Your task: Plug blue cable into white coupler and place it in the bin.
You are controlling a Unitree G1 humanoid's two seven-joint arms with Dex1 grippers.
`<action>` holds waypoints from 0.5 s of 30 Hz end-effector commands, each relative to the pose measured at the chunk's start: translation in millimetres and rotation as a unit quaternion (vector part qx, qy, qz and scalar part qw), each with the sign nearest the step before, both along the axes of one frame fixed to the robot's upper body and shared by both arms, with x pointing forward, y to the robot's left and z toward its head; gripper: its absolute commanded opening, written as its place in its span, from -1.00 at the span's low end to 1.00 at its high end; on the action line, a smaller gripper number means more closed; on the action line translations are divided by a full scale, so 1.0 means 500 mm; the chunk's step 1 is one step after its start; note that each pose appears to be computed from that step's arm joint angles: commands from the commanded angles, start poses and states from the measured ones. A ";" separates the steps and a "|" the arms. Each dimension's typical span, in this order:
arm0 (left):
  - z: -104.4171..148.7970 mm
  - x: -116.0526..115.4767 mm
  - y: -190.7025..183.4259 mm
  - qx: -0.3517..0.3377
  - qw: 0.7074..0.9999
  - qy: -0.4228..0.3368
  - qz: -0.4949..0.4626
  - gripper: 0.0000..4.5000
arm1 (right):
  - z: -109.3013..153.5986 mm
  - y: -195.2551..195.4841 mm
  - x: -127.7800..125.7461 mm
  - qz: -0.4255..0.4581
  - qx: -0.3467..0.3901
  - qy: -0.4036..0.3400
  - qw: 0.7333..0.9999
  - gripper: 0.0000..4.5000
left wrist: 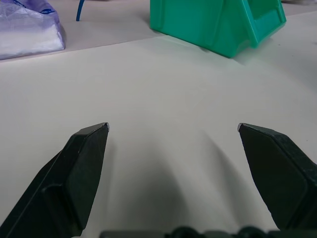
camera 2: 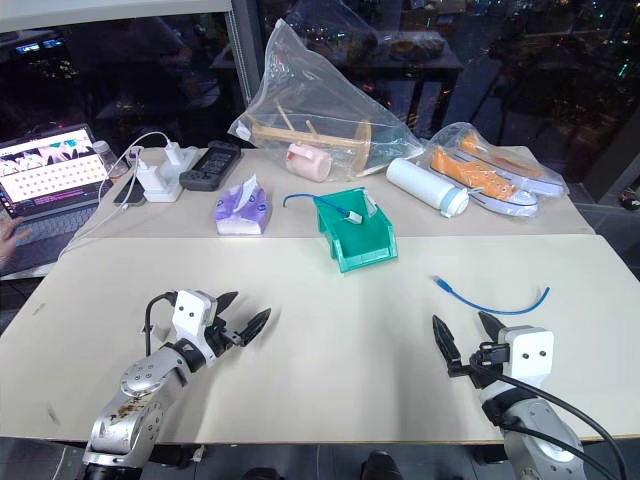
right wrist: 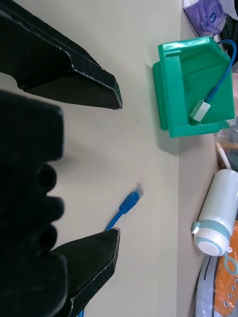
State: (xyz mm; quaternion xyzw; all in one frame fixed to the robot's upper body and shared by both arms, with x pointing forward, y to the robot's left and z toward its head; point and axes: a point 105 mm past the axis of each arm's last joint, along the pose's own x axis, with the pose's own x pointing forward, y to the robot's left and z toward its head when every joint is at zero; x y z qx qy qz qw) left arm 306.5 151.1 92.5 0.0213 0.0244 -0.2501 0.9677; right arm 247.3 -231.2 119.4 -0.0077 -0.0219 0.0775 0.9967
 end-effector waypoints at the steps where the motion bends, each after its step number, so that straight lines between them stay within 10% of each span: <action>1: 0.029 0.005 -0.005 -0.010 1.000 -0.022 -0.015 1.00 | 0.021 -0.010 -0.003 -0.007 -0.018 -0.023 1.000 0.97; 15: 0.105 -0.040 -0.069 -0.014 0.970 -0.041 -0.239 1.00 | 0.048 -0.088 0.135 0.041 -0.133 0.063 0.988 0.97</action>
